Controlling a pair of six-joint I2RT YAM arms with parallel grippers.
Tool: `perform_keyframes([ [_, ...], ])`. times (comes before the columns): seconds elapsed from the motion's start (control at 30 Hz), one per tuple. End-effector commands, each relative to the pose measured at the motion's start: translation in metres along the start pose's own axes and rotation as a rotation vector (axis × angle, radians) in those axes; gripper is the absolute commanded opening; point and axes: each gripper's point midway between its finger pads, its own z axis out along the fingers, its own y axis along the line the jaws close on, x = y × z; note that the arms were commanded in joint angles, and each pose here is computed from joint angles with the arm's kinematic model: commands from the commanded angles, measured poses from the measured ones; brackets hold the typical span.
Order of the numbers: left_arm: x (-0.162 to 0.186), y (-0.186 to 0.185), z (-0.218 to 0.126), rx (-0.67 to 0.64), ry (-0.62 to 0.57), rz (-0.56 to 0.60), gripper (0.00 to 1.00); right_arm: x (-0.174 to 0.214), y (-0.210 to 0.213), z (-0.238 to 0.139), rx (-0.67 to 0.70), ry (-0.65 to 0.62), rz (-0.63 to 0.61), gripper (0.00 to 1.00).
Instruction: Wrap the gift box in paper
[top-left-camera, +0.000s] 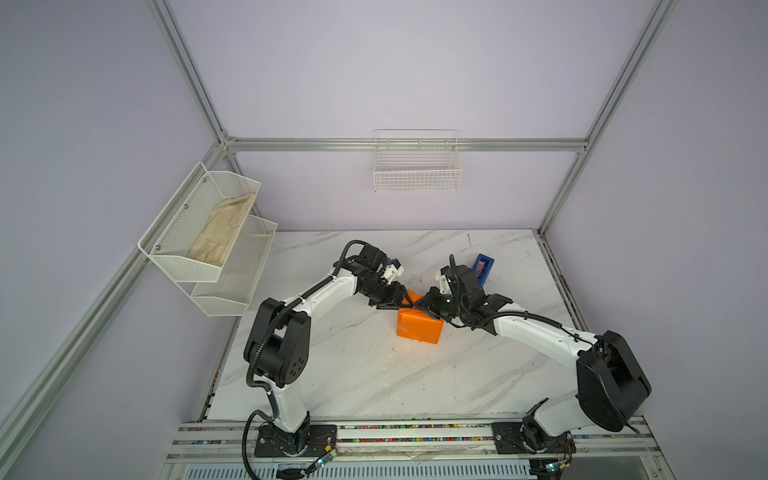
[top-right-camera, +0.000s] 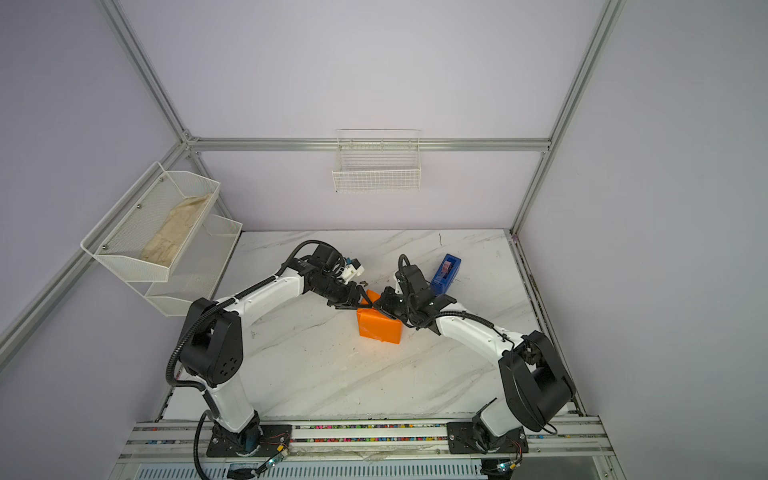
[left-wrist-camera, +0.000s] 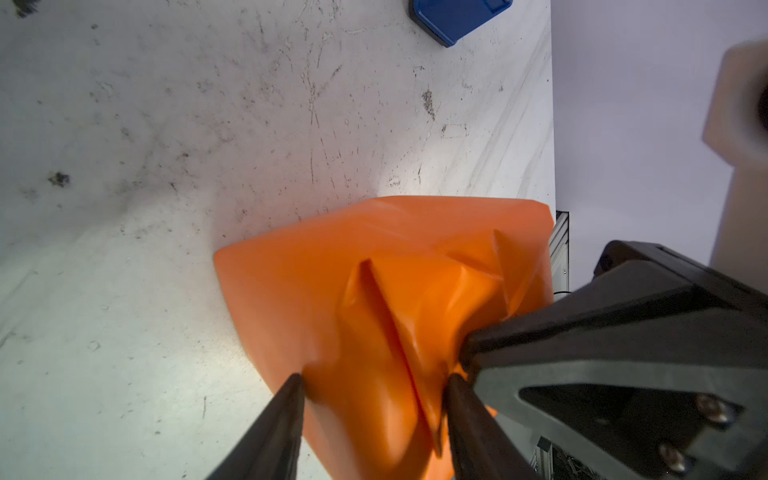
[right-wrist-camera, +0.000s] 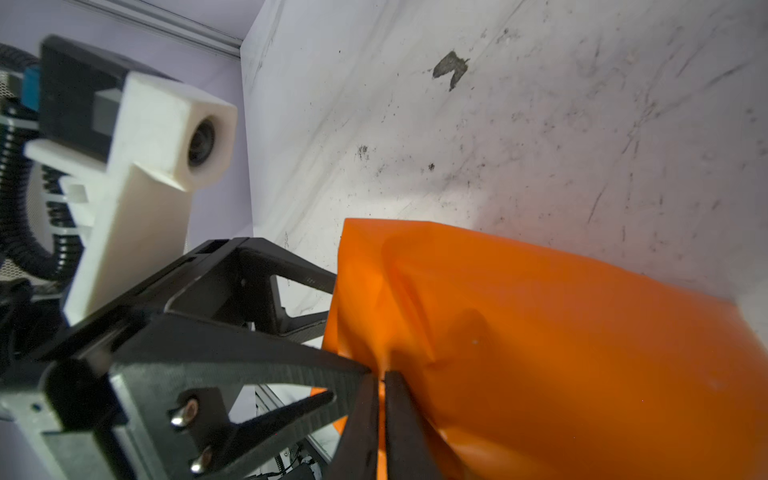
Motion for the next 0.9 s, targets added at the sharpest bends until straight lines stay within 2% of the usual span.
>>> perform_keyframes([
  [0.0,-0.028,-0.020,-0.043,0.002,-0.125,0.094,0.55,0.009,-0.029,-0.001,0.094,0.011,0.029,0.10],
  [0.1,-0.049,-0.029,-0.060,0.004,-0.172,0.186,0.57,0.013,-0.032,-0.002,0.104,0.022,0.020,0.08],
  [0.17,-0.058,-0.038,-0.063,0.037,-0.167,0.289,0.59,0.013,-0.032,-0.002,0.104,0.028,0.015,0.08],
  [0.3,-0.063,-0.043,-0.050,0.103,-0.073,0.426,0.59,0.013,-0.034,-0.002,0.108,0.029,0.016,0.07],
  [0.47,-0.067,-0.043,-0.035,0.155,-0.018,0.527,0.59,0.014,-0.034,-0.002,0.106,0.034,0.017,0.06],
  [0.63,-0.068,-0.046,-0.020,0.225,0.002,0.563,0.59,0.015,-0.034,-0.001,0.103,0.042,0.016,0.05],
  [0.87,-0.044,-0.045,0.004,0.291,0.099,0.550,0.58,0.014,-0.032,-0.004,0.099,0.039,0.006,0.05],
])
